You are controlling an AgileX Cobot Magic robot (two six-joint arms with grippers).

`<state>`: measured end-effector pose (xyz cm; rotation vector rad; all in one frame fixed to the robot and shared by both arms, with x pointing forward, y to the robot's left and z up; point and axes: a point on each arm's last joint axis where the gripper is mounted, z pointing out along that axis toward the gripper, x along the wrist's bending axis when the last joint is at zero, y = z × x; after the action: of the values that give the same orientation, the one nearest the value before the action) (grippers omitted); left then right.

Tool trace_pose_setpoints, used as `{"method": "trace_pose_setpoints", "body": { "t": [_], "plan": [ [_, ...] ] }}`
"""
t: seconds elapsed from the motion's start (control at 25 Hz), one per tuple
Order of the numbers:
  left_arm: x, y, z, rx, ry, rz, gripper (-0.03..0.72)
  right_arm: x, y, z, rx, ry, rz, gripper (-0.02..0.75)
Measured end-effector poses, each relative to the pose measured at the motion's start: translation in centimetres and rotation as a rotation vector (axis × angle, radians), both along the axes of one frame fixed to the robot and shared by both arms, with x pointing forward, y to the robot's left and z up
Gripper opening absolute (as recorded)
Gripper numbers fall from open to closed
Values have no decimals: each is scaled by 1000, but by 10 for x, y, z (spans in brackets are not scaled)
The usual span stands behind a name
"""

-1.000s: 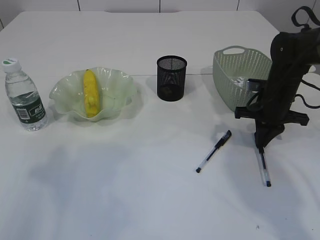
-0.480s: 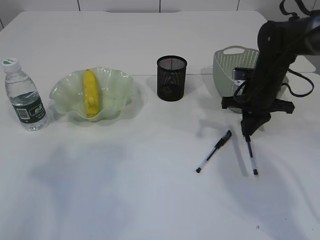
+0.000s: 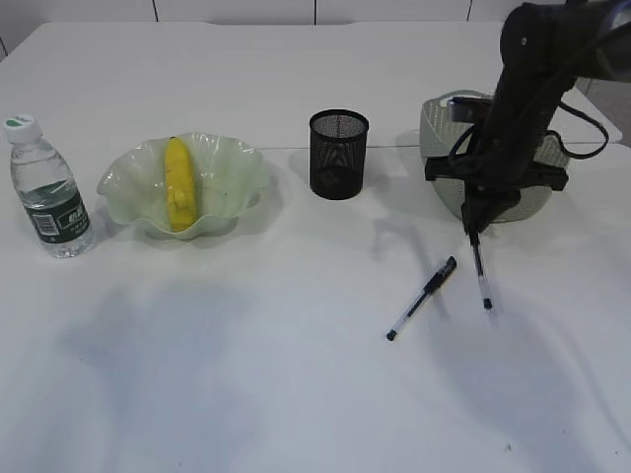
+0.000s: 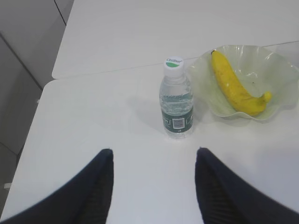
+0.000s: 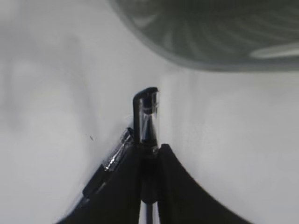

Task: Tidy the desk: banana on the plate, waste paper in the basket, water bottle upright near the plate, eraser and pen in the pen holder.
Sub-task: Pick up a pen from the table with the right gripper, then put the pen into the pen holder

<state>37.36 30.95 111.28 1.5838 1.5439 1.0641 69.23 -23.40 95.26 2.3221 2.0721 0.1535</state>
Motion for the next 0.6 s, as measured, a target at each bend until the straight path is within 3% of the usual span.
{"method": "trace_pose_setpoints", "body": {
  "t": [0.6],
  "plan": [
    [0,0,0,0,0,0,395,24,6,60,58,-205,12,52]
  ]
}}
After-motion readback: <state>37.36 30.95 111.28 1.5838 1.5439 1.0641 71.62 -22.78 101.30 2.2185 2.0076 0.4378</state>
